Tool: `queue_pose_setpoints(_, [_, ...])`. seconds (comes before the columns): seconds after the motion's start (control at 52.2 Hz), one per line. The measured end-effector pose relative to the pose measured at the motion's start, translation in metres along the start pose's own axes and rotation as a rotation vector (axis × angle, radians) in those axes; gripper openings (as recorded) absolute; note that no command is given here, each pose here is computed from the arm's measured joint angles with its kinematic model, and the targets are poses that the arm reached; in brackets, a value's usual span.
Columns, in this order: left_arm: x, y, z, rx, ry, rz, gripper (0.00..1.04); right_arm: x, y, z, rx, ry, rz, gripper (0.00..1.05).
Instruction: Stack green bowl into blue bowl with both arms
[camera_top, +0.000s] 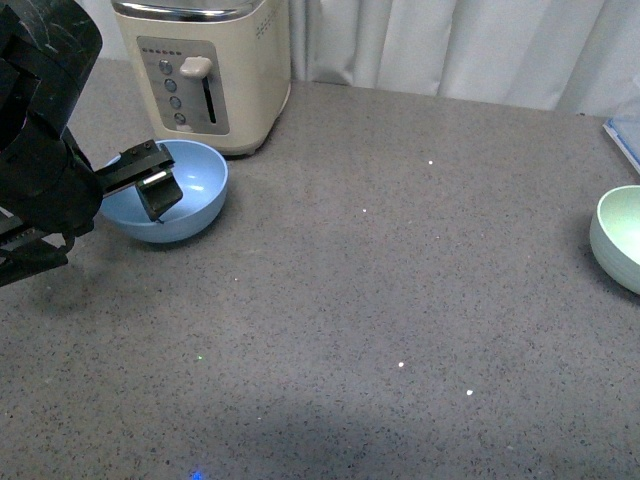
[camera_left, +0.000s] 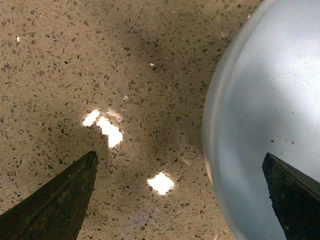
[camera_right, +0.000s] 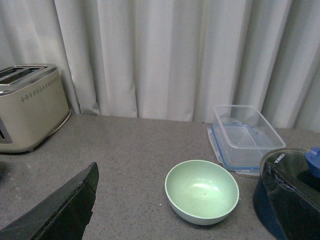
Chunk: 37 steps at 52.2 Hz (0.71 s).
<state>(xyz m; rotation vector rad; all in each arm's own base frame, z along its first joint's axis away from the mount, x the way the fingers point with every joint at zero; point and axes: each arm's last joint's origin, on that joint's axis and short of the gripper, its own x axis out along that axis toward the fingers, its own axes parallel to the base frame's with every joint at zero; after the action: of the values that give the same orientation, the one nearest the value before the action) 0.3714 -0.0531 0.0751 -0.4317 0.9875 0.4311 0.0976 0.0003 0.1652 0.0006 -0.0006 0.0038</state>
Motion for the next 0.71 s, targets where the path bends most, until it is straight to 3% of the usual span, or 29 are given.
queue_pose_setpoints(0.134, [0.0024,-0.0015,0.0044,-0.020,0.003,0.001,0.98,0.0000,0.0000,0.0000,0.000,0.000,0.000,0.96])
queue_pose_setpoints(0.192, [0.0025,-0.0021,0.0052,-0.025,0.006,-0.002,0.93,0.0000,0.0000,0.0000,0.000,0.000,0.000,0.96])
queue_pose_setpoints(0.345, [0.0026,-0.0037,0.0059,-0.038,0.016,-0.034,0.60,0.0000,0.0000,0.0000,0.000,0.000,0.000,0.96])
queue_pose_setpoints(0.498, [0.0026,-0.0035,0.0061,-0.040,0.021,-0.039,0.37,0.0000,0.0000,0.0000,0.000,0.000,0.000,0.96])
queue_pose_setpoints(0.633, [0.0027,-0.0034,0.0062,-0.047,0.021,-0.039,0.10,0.0000,0.0000,0.0000,0.000,0.000,0.000,0.96])
queue_pose_setpoints(0.709, [0.0015,-0.0040,0.0077,-0.060,0.017,-0.044,0.04,0.0000,0.0000,0.0000,0.000,0.000,0.000,0.96])
